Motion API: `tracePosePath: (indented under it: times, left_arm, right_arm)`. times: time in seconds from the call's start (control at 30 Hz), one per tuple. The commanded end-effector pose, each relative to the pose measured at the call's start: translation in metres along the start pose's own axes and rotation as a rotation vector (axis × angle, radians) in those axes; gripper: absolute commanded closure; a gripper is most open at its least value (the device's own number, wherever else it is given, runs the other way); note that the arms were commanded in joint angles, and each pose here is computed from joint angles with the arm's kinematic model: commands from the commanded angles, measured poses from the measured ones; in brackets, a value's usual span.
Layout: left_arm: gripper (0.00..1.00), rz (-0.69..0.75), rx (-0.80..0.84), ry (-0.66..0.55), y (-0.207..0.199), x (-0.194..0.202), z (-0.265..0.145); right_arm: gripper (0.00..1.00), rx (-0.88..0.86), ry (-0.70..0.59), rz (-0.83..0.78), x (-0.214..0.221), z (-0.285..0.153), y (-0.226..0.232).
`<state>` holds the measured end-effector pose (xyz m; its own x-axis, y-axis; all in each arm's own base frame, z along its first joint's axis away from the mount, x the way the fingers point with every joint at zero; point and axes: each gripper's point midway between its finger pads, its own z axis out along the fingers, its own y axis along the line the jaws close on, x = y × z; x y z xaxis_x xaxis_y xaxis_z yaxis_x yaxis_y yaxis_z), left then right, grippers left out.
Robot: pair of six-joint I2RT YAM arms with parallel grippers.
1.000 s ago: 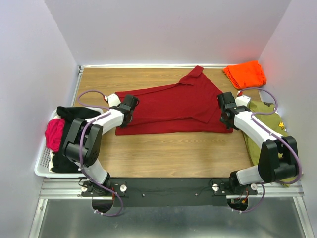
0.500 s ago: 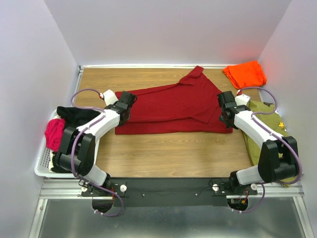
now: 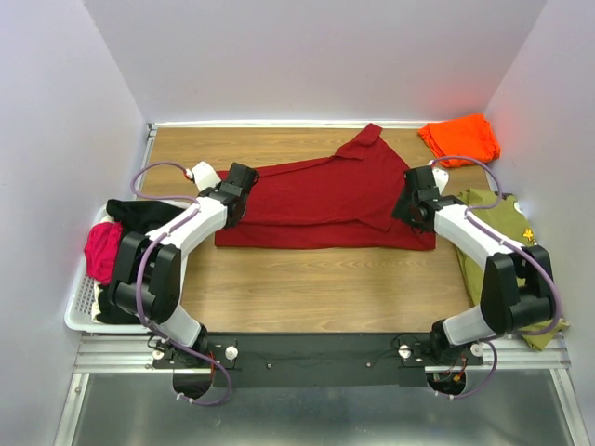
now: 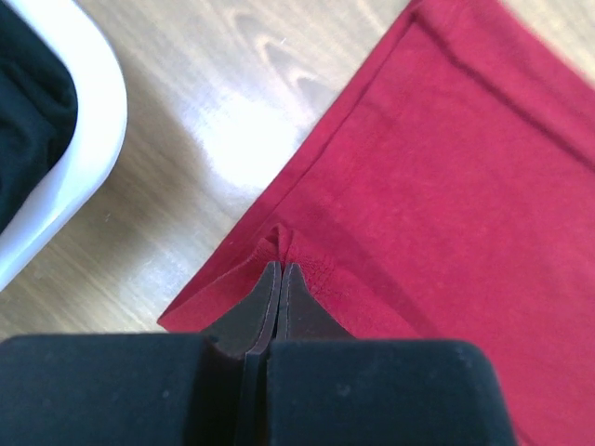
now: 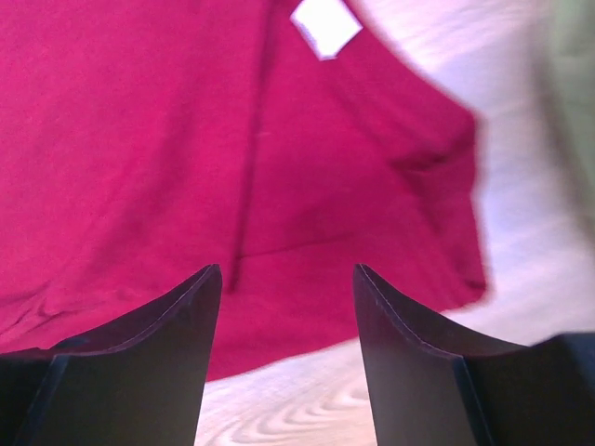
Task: Fold and stack the t-shirts
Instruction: Fold the flattened tshirt in 1/3 of the way
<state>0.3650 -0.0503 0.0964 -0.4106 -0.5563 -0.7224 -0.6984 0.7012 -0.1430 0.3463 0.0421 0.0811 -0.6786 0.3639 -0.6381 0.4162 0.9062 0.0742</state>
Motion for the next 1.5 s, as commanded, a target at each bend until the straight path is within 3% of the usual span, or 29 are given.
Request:
tracePosePath:
  times: [0.0,0.23,0.5,0.77,0.87,0.93,1.27,1.47]
  left_arm:
    - [1.0,0.002,-0.09,-0.028,0.019,-0.001,0.007]
    - [0.98,0.013,-0.107,-0.027,0.024,0.002,0.009]
    - [0.98,0.03,-0.14,-0.024,0.029,0.007,0.015]
    - [0.98,0.026,-0.139,-0.035,0.027,0.003,0.014]
    - [0.98,0.022,-0.139,-0.043,0.026,0.0,0.013]
    - [0.98,0.021,-0.139,-0.047,0.025,-0.002,0.012]
    - [0.98,0.024,-0.153,-0.043,0.026,0.0,0.014]
    - [0.91,0.045,-0.151,-0.036,0.029,0.005,0.017]
  right_arm:
    - [0.33,-0.173,0.061,-0.042,0.019,0.011,0.039]
    - [0.4,-0.185,0.092,-0.07,0.033,0.021,0.056]
    - [0.66,-0.145,0.122,-0.075,0.049,0.032,0.057]
    - [0.72,-0.122,0.133,-0.085,0.054,0.037,0.055]
    - [0.84,-0.118,0.134,-0.089,0.054,0.038,0.056]
    - [0.98,-0.118,0.129,-0.089,0.052,0.038,0.057]
    - [0.99,-0.145,0.031,-0.083,0.016,0.018,0.069]
    - [0.99,-0.149,0.027,-0.089,0.011,0.017,0.073]
